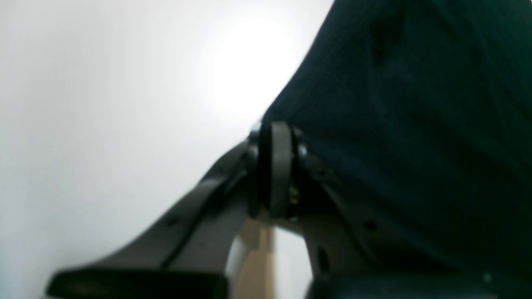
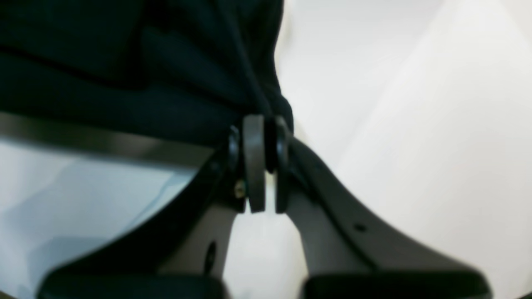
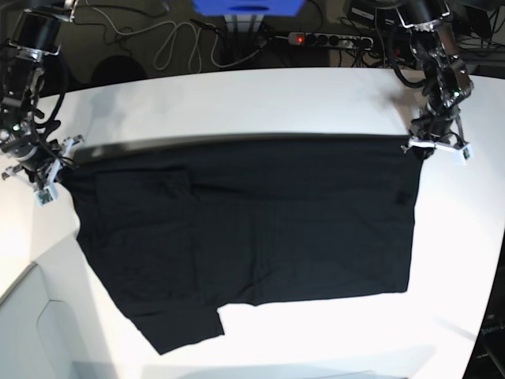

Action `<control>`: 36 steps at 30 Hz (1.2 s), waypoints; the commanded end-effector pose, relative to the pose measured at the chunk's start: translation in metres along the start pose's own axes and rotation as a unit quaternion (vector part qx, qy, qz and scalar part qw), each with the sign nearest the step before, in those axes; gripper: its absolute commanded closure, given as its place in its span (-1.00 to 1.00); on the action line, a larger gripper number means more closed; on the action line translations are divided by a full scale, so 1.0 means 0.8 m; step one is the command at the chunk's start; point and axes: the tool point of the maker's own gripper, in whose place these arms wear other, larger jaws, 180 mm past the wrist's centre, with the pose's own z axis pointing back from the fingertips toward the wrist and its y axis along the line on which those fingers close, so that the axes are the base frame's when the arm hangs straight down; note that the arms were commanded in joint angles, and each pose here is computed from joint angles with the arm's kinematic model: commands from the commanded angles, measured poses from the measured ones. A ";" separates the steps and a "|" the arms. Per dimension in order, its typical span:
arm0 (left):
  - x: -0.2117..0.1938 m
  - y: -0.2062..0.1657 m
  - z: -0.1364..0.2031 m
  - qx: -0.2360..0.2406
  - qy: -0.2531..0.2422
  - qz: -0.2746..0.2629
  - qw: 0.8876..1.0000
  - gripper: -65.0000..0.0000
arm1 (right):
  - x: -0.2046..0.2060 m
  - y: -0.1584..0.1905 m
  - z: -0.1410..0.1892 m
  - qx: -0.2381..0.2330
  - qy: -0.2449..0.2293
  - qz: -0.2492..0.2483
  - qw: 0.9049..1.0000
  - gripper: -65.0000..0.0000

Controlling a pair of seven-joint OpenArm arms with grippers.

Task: Fold the T-shirt properly
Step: 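Hold the shoulder edge raised with both grippers, spreading it taut, then drag the held shirt edge back across the table with both grippers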

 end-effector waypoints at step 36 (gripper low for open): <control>0.007 0.000 0.004 0.002 -0.016 0.000 1.000 1.00 | -0.025 0.022 -0.032 0.069 0.028 0.006 0.997 1.00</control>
